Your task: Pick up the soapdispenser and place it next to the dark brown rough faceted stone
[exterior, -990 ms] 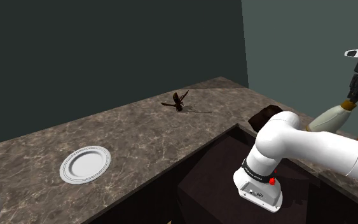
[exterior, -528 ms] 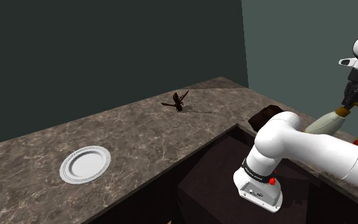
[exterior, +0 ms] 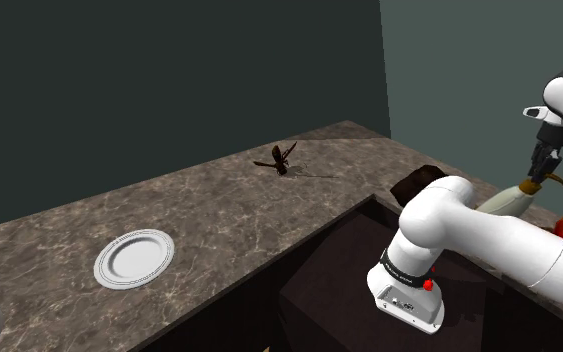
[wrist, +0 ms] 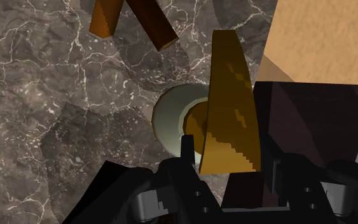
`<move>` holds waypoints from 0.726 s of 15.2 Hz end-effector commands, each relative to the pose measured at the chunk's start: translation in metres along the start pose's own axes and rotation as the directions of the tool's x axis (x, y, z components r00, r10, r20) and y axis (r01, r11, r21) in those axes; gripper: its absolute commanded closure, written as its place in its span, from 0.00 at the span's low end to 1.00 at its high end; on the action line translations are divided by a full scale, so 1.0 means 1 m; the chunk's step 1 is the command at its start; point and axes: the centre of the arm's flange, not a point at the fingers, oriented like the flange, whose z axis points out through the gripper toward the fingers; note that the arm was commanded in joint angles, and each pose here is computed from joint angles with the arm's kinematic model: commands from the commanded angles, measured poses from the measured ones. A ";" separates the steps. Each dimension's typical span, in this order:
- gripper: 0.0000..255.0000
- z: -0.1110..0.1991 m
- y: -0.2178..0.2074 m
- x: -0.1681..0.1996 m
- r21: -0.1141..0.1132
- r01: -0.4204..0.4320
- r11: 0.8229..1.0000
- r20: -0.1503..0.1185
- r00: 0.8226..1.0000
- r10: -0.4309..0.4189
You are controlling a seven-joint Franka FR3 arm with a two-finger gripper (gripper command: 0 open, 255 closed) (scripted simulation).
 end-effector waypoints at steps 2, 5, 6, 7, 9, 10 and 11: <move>1.00 0.015 0.001 0.003 -0.001 0.000 1.000 0.000 1.000 0.000; 1.00 0.031 0.001 0.006 -0.001 0.000 1.000 0.000 1.000 0.000; 1.00 0.036 0.001 0.007 -0.001 0.000 1.000 0.000 1.000 0.000; 1.00 0.041 0.001 0.008 -0.001 0.000 1.000 0.000 1.000 0.000; 1.00 0.052 0.002 0.010 -0.001 0.000 1.000 0.000 1.000 0.000; 1.00 0.057 0.002 0.011 -0.001 0.000 1.000 0.000 1.000 0.000; 1.00 0.057 0.002 0.011 -0.001 0.000 1.000 0.000 1.000 0.000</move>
